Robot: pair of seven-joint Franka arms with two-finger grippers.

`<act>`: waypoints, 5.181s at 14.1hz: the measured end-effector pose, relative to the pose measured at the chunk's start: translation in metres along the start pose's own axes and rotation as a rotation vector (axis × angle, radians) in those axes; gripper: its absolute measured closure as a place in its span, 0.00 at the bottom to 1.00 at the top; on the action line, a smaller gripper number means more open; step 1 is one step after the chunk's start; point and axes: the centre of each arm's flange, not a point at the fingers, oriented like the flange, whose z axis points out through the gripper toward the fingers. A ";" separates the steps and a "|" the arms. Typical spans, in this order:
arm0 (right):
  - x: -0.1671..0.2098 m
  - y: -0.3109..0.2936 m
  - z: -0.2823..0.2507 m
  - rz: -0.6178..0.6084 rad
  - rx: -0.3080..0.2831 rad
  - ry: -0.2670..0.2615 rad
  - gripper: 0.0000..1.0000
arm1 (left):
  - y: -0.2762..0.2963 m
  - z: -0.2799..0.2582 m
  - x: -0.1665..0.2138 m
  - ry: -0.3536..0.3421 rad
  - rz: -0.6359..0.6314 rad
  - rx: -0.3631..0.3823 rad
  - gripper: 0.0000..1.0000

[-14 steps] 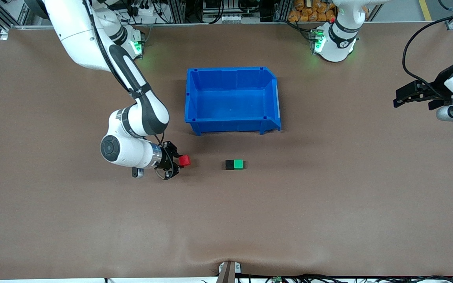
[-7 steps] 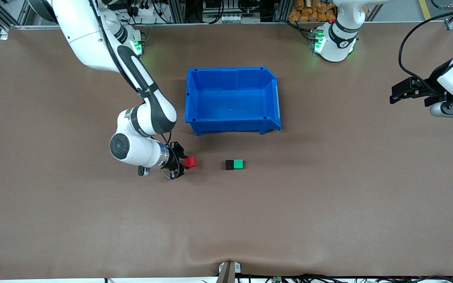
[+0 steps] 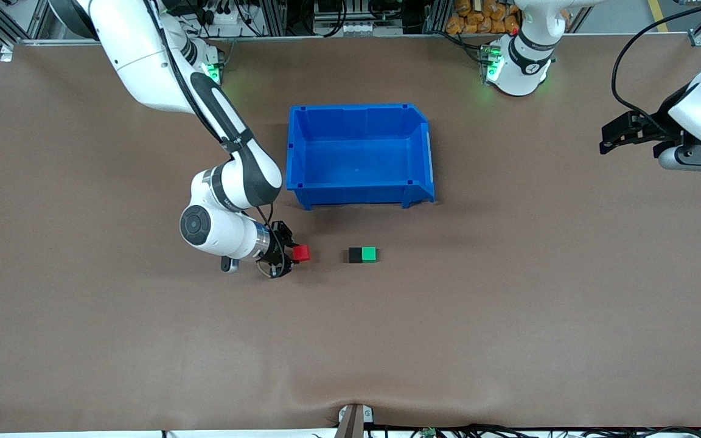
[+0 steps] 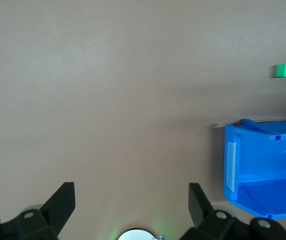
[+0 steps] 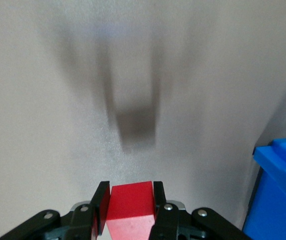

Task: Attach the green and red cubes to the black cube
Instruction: 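Carry the red cube with the right gripper toward the black cube, then lower the red cube against the black cube with the right gripper, then open the right gripper and release the red cube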

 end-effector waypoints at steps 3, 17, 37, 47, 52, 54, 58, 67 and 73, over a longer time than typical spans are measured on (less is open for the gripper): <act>-0.004 0.000 0.007 0.028 0.007 -0.001 0.60 | 0.000 0.000 0.000 0.001 0.001 0.000 0.00; -0.042 0.006 0.037 0.097 0.036 -0.010 0.60 | 0.015 0.000 0.000 0.001 -0.034 0.002 0.00; -0.074 0.011 0.078 0.150 0.062 -0.020 0.60 | 0.016 0.000 0.000 0.000 -0.034 0.002 0.00; -0.077 0.013 0.081 0.119 0.069 0.003 0.60 | 0.016 0.000 0.000 0.000 -0.034 0.002 0.00; -0.077 0.013 0.081 0.114 0.069 0.008 0.40 | 0.016 0.000 0.000 0.000 -0.032 0.002 0.00; -0.077 0.012 0.080 0.113 0.071 0.009 0.33 | 0.018 0.000 0.000 0.000 -0.029 0.002 0.00; -0.079 0.009 0.075 0.104 0.081 0.010 0.15 | 0.019 0.000 0.000 0.000 -0.027 0.002 0.00; -0.077 0.003 0.068 0.080 0.071 0.044 0.00 | 0.019 0.000 0.000 0.000 -0.027 0.002 0.00; -0.072 -0.006 0.056 0.068 0.074 0.066 0.00 | 0.019 0.000 0.000 0.000 -0.027 0.002 0.00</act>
